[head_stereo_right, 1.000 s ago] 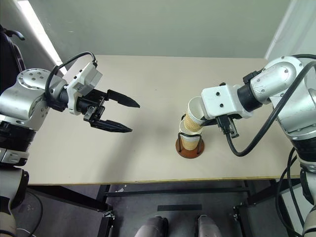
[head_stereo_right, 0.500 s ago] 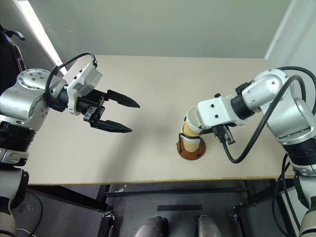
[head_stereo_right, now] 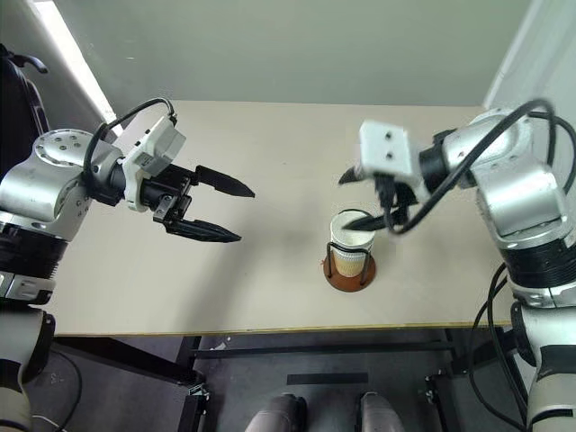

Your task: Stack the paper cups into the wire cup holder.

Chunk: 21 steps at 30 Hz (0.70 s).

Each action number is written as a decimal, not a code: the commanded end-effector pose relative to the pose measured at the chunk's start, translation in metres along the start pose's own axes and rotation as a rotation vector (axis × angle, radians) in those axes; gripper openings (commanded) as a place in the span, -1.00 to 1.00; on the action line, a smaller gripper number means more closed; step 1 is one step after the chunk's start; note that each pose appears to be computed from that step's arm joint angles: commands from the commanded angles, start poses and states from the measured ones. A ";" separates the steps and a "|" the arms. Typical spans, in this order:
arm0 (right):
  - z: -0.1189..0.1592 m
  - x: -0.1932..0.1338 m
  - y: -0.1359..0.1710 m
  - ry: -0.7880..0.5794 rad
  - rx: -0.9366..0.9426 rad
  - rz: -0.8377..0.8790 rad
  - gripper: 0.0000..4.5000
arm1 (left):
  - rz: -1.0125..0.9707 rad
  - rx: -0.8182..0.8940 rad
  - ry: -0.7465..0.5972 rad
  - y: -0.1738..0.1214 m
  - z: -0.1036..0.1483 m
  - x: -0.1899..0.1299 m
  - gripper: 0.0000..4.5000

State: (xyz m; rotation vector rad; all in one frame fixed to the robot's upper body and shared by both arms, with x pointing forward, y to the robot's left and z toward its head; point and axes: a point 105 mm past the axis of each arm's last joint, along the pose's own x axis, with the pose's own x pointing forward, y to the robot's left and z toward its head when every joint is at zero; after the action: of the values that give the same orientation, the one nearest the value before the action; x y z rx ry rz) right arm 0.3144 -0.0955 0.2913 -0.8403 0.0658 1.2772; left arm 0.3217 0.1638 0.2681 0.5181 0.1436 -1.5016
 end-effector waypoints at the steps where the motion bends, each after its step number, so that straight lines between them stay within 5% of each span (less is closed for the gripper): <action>1: -0.006 -0.024 -0.015 -0.111 0.184 -0.133 0.70 | 0.070 -0.001 -0.105 0.009 0.017 -0.006 1.00; 9: -0.065 -0.033 -0.031 -0.209 0.527 -0.362 0.70 | 0.267 -0.064 -0.252 0.030 0.025 -0.010 1.00; 21: -0.125 -0.082 -0.073 -0.472 0.796 -0.894 0.70 | 0.485 -0.173 -0.294 0.041 -0.008 -0.001 1.00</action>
State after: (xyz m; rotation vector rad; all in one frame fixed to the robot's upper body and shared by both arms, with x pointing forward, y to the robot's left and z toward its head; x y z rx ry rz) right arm 0.4025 -0.2258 0.2555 0.1344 -0.0499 0.5227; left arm 0.3647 0.1664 0.2562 0.1475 -0.0167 -1.0908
